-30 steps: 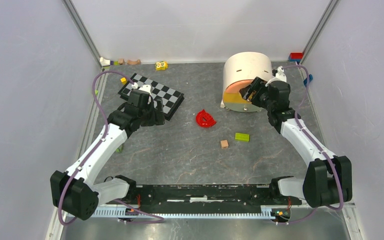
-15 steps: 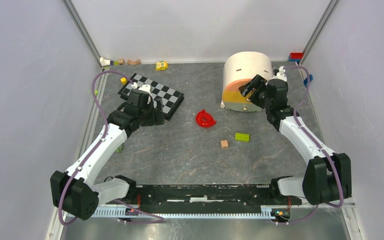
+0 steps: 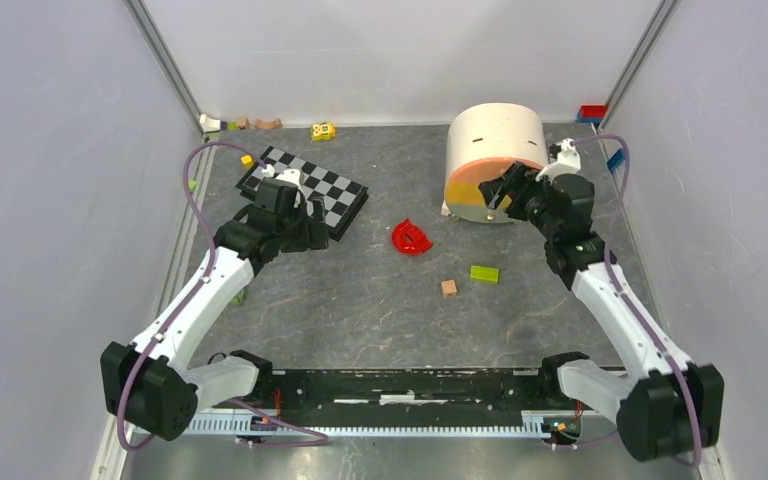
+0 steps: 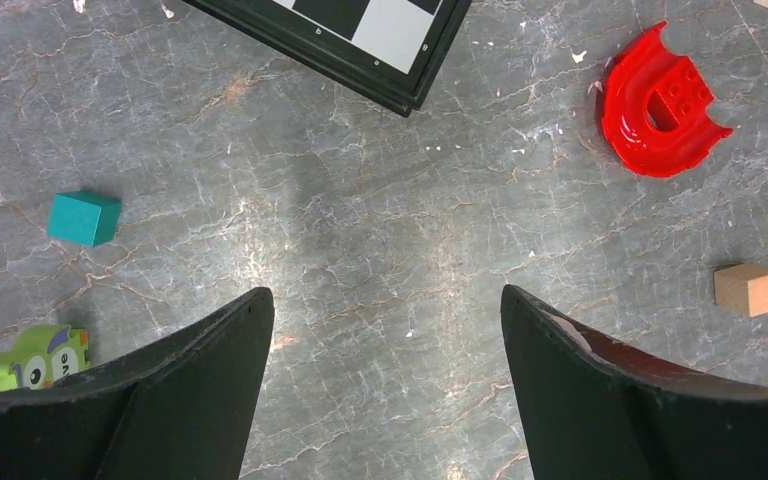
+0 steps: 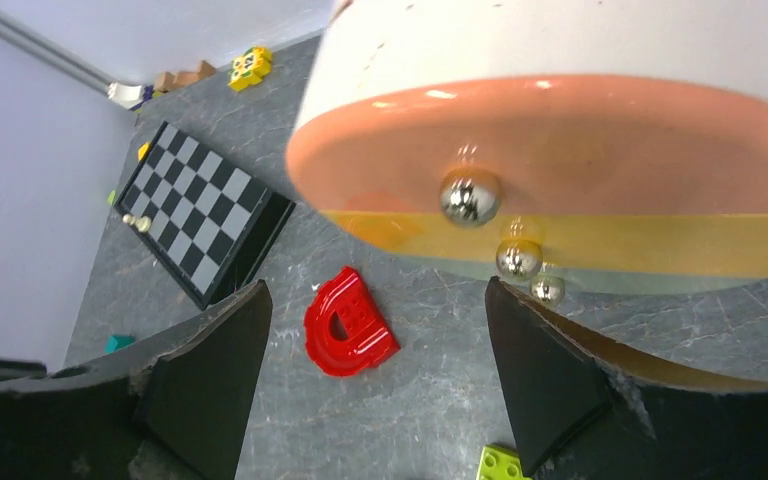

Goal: Organize the makeup
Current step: Reset both arms

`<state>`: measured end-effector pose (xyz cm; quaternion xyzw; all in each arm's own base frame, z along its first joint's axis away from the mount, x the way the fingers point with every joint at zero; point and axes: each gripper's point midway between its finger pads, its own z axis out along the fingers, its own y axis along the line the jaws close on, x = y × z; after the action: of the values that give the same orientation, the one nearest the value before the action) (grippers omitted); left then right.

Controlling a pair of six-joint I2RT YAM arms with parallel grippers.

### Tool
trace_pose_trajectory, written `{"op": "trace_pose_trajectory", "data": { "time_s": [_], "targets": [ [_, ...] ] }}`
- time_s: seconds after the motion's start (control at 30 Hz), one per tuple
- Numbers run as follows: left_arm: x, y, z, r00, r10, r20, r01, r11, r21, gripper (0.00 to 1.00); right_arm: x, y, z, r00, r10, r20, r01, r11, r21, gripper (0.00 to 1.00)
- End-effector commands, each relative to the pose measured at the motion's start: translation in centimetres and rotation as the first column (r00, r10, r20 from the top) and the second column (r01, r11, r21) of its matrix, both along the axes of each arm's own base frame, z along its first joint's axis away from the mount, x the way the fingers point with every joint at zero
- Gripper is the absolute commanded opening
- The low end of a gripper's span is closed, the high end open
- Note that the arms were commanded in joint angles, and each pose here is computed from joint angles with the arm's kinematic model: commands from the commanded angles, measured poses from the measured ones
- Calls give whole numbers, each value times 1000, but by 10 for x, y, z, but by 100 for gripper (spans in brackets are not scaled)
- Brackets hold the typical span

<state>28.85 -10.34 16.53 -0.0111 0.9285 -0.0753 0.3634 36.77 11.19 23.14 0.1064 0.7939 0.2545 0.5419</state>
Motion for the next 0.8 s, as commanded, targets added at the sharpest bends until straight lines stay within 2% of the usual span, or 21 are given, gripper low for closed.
{"op": "trace_pose_trajectory", "data": {
  "time_s": [0.0,0.2,0.27,0.3,0.5,0.77],
  "targets": [
    [5,-1,14,998,13,60,-10,999,-38,90,-31,-2,10,994,80,76,-72,992,-101,86],
    [4,6,28,992,40,120,-36,999,-34,92,-70,-21,-9,998,55,39,-46,981,-187,88],
    [2,10,34,989,54,134,-51,998,-29,95,-79,-29,-13,999,31,42,-22,979,-204,97],
    [0,12,36,989,61,137,-57,998,-28,99,-82,-32,-15,999,22,40,-13,977,-214,98],
    [-16,18,47,985,100,140,-92,994,-62,100,-100,-46,-27,1000,-21,20,25,967,-254,98],
    [-44,28,44,978,151,143,-136,985,-110,100,-119,-49,-68,998,-23,-64,5,964,-267,98]
  ]
}}
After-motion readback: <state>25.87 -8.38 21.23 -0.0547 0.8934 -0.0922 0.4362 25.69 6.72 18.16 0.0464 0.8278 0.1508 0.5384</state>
